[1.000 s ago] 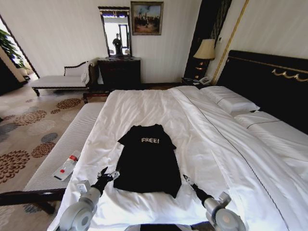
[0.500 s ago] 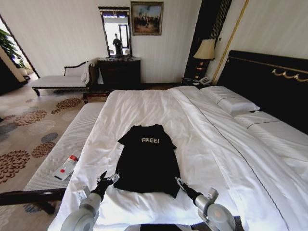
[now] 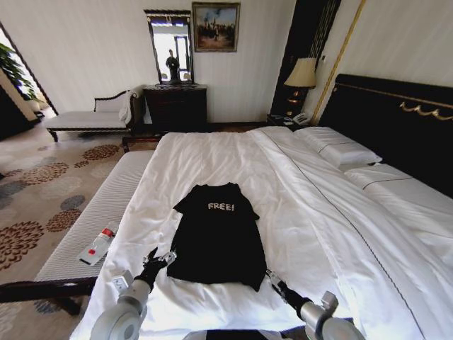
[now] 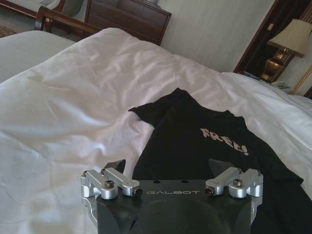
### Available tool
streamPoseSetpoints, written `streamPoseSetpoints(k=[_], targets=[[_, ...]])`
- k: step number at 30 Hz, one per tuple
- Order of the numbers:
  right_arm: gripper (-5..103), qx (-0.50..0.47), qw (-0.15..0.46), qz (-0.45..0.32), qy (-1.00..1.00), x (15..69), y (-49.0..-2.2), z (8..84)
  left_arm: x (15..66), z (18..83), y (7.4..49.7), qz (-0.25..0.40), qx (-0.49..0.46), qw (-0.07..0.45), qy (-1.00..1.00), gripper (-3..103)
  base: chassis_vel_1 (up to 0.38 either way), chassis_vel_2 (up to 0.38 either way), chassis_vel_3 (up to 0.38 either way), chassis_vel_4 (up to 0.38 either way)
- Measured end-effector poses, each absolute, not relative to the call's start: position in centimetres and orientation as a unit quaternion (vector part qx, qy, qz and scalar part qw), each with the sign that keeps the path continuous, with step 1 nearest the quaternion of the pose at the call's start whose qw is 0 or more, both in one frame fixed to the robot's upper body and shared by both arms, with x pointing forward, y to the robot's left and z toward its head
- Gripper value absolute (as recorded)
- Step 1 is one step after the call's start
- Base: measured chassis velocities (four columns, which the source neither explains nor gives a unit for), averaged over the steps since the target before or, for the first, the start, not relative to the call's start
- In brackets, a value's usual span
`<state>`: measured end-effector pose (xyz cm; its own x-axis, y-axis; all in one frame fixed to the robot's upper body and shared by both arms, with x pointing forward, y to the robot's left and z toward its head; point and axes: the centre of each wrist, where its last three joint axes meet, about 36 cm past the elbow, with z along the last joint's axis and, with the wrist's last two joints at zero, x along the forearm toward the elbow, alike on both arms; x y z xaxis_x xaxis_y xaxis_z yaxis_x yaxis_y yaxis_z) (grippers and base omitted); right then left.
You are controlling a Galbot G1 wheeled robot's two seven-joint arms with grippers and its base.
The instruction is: Fold the clothes on the bed.
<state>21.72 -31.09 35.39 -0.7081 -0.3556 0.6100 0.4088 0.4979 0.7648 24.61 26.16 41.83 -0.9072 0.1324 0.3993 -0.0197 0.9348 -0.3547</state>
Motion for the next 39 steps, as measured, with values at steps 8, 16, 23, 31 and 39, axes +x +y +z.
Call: streamPoseSetpoints(k=[8, 16, 23, 31, 39], targets=[[86, -0.003, 0.380, -0.511, -0.771, 22.8, -30.0, 34.9, 24.5, 42.5, 26.4, 0.175, -0.026, 0.207, -0.962, 97, 0.000, 0.000, 0.000, 0.000], [59, 0.004, 0.378, -0.519, -0.766, 23.1, -29.5, 34.9, 24.7, 42.6, 26.5, 0.174, -0.024, 0.204, -0.963, 97, 0.000, 0.000, 0.000, 0.000], [32, 0.007, 0.376, -0.520, -0.767, 23.1, -29.4, 35.1, 24.7, 42.7, 26.6, 0.174, -0.021, 0.202, -0.964, 97, 0.000, 0.000, 0.000, 0.000], [2, 0.006, 0.372, -0.521, -0.768, 23.0, -29.4, 35.6, 24.6, 42.8, 26.6, 0.176, -0.020, 0.203, -0.963, 97, 0.000, 0.000, 0.000, 0.000], [0, 0.001, 0.363, -0.521, -0.773, 23.2, -29.7, 36.3, 23.8, 42.7, 26.7, 0.177, -0.018, 0.216, -0.960, 97, 0.000, 0.000, 0.000, 0.000]])
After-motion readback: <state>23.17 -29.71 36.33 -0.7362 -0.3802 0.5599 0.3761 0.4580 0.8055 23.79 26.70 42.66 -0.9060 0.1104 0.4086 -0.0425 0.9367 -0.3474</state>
